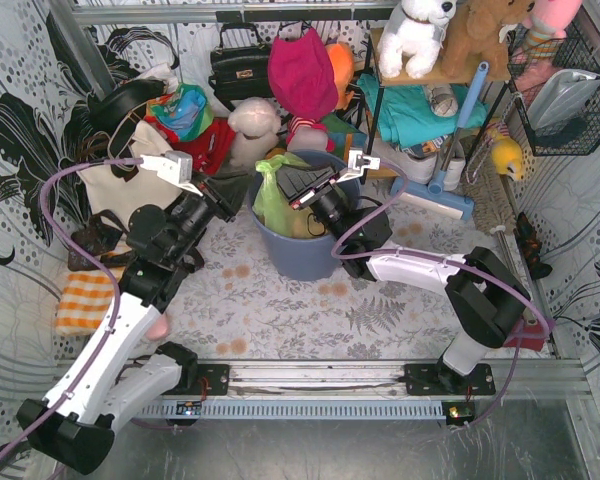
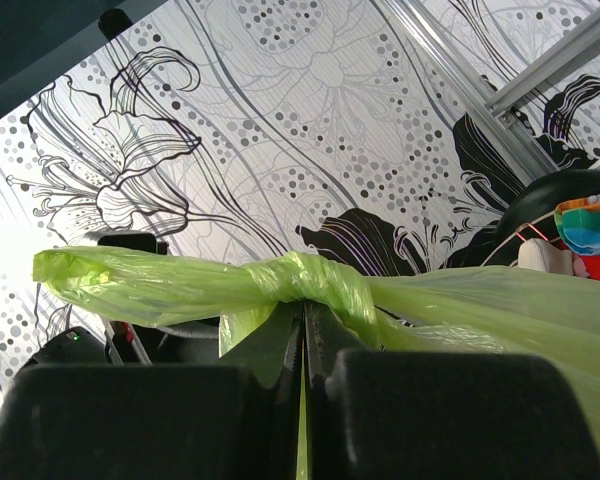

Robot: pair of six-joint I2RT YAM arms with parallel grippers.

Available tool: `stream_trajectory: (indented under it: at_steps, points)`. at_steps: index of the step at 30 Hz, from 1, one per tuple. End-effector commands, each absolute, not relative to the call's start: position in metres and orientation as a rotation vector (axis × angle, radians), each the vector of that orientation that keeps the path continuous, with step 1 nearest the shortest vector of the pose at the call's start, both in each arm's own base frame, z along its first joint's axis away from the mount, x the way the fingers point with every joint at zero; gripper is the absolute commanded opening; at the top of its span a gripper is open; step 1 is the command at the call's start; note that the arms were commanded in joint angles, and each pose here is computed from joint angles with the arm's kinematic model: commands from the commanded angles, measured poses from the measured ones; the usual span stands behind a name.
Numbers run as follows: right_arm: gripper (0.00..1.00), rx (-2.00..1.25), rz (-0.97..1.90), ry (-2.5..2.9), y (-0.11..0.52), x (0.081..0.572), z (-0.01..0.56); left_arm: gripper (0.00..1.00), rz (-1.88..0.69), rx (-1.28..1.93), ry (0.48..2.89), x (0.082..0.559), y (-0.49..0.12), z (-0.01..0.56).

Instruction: Tie the trash bag

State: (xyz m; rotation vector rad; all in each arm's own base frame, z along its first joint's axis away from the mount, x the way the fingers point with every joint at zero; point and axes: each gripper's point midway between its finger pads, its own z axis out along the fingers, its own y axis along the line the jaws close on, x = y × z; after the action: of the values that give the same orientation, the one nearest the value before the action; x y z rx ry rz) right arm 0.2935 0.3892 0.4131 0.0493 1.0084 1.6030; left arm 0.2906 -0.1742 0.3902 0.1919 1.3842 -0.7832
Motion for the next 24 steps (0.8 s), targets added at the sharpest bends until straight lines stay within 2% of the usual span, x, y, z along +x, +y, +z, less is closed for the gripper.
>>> stream_trajectory:
  at_steps: [1,16,24]
  points:
    - [0.00,0.041,1.659,0.925,0.382,0.280,0.430,0.28,-0.846,0.130,1.281,0.294,-0.171,0.421]
    - [0.00,0.037,1.653,0.922,0.379,0.278,0.430,0.31,-1.070,0.254,1.138,0.272,-0.191,0.443]
    - [0.00,0.036,1.653,0.915,0.377,0.276,0.432,0.27,-0.995,0.111,1.193,0.297,-0.175,0.433]
